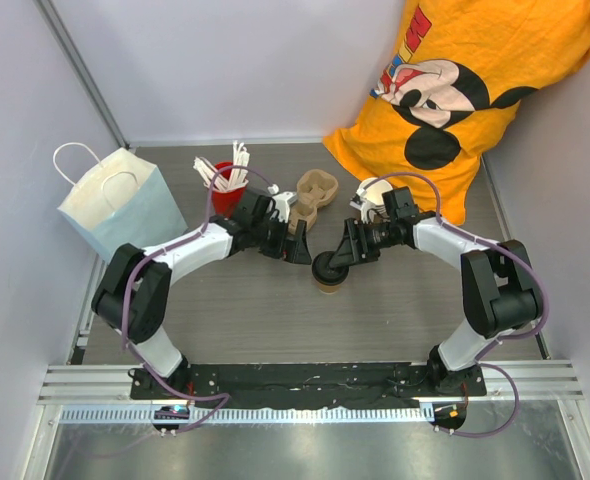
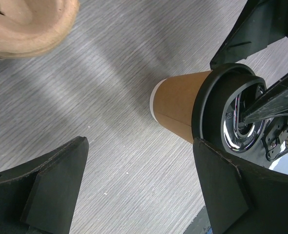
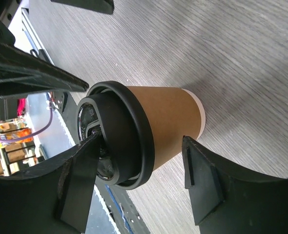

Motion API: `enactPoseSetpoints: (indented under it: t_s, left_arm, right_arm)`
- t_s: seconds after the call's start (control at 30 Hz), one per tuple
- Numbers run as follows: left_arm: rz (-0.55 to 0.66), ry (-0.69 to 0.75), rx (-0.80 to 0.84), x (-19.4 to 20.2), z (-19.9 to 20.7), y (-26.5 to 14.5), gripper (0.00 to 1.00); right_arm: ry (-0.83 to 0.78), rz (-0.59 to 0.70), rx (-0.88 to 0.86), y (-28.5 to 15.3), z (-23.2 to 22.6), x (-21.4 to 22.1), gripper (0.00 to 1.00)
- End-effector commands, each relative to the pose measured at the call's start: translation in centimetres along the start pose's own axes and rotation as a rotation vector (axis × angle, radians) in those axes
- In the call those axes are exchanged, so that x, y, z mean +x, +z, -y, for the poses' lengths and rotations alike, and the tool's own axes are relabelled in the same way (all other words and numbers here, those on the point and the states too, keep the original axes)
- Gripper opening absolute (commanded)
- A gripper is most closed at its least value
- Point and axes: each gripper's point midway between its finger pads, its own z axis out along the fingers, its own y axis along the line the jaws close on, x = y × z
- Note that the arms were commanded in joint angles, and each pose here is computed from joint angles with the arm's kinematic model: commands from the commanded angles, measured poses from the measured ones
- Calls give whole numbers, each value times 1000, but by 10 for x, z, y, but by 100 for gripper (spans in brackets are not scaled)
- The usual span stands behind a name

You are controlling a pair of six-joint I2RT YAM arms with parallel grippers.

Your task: Pack the takeout coffee

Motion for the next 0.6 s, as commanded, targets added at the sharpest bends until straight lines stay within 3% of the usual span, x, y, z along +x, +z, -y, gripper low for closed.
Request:
enactPoseSetpoints:
  t_s: [0.0, 0.2, 0.57]
  left_arm:
    - [36, 23, 43, -11, 12, 3, 93]
    - [37, 20, 53, -12, 14, 4, 92]
    - [45, 15, 126, -12, 28, 1, 92]
  right_arm:
    - [-25, 20, 21, 5, 5, -10, 66]
    - [-38, 3, 29, 9, 6, -5, 58]
    - [-44, -5, 39, 10, 8, -1, 58]
